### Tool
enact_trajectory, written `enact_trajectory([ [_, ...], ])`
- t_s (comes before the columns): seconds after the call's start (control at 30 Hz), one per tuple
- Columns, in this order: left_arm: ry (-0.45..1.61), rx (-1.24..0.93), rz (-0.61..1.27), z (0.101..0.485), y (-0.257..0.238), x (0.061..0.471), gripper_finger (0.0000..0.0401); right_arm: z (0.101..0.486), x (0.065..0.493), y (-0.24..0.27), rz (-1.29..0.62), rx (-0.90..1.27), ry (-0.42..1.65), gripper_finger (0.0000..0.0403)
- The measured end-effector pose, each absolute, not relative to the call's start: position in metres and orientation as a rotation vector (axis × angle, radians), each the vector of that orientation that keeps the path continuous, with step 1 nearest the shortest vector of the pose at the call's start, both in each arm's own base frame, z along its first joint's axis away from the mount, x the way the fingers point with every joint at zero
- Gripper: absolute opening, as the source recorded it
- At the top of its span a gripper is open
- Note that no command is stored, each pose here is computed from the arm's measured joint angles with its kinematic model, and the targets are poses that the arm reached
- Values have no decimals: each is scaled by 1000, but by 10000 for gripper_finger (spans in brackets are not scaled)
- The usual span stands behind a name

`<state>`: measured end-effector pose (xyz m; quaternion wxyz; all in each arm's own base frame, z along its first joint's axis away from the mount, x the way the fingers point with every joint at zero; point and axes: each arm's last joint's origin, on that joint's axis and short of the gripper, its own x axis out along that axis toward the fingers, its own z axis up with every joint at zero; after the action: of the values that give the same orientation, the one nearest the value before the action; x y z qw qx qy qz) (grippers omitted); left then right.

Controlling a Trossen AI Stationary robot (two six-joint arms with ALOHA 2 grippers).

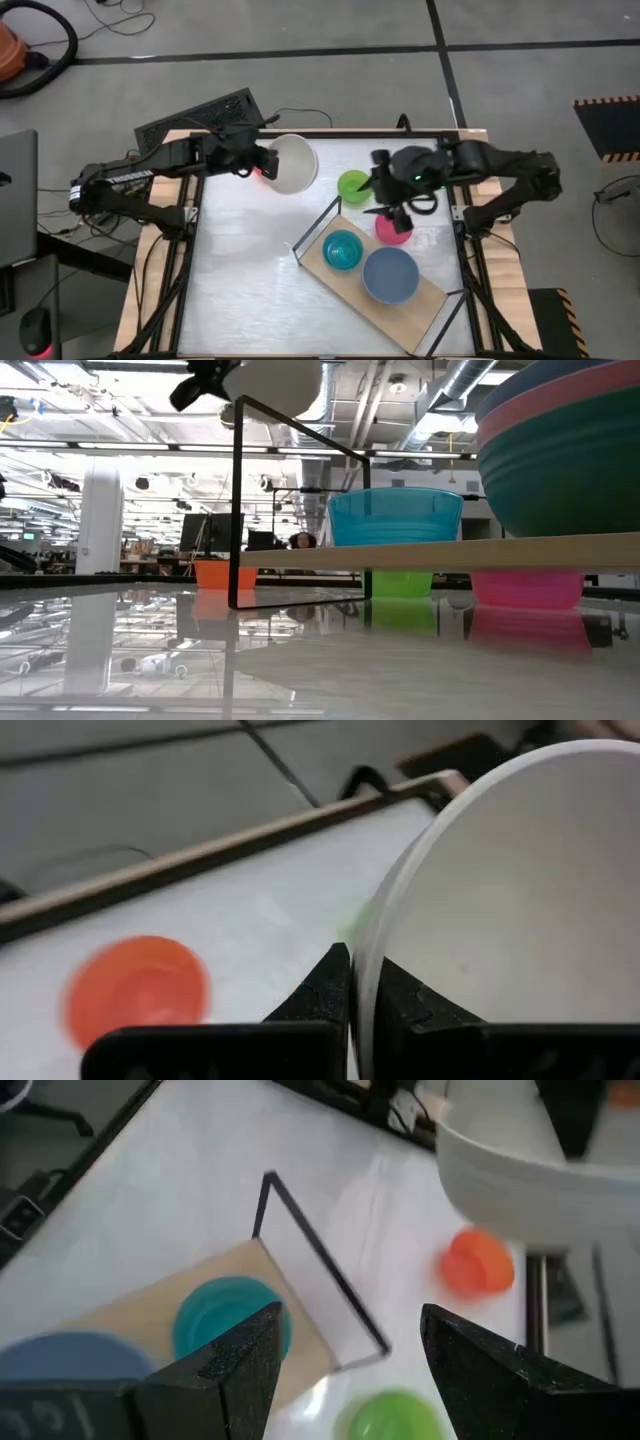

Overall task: Place and stack bowls onto a shelf
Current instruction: Stack the large white bowl on the large light blue bowl on the shelf

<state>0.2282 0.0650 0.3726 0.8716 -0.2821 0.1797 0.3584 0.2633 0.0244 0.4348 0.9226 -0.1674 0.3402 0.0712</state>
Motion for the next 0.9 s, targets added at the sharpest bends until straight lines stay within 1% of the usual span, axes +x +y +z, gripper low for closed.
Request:
enact_trajectory([
  [0.17, 432, -674, 639, 370, 59, 239, 0, 419, 289, 47, 235, -460, 706, 264],
  [0.27, 560, -700, 568, 355, 52, 249, 0, 411, 294, 61, 261, -511, 728, 264],
  [0.4, 701, -760, 495, 336, 40, 265, 0, 416, 287, 76, 293, -572, 690, 264],
  [0.47, 728, -780, 463, 330, 31, 275, 0, 421, 283, 84, 316, -581, 646, 264],
  [0.57, 727, -772, 417, 339, 17, 289, 0, 424, 278, 94, 348, -591, 615, 264],
  [0.7, 679, -723, 381, 367, 0, 305, 0, 430, 269, 100, 371, -598, 579, 264],
  [0.83, 752, -690, 384, 383, -10, 320, 0, 431, 267, 102, 373, -593, 578, 264],
  [0.9, 835, -665, 385, 385, -14, 328, 0, 431, 265, 104, 382, -592, 576, 264],
])
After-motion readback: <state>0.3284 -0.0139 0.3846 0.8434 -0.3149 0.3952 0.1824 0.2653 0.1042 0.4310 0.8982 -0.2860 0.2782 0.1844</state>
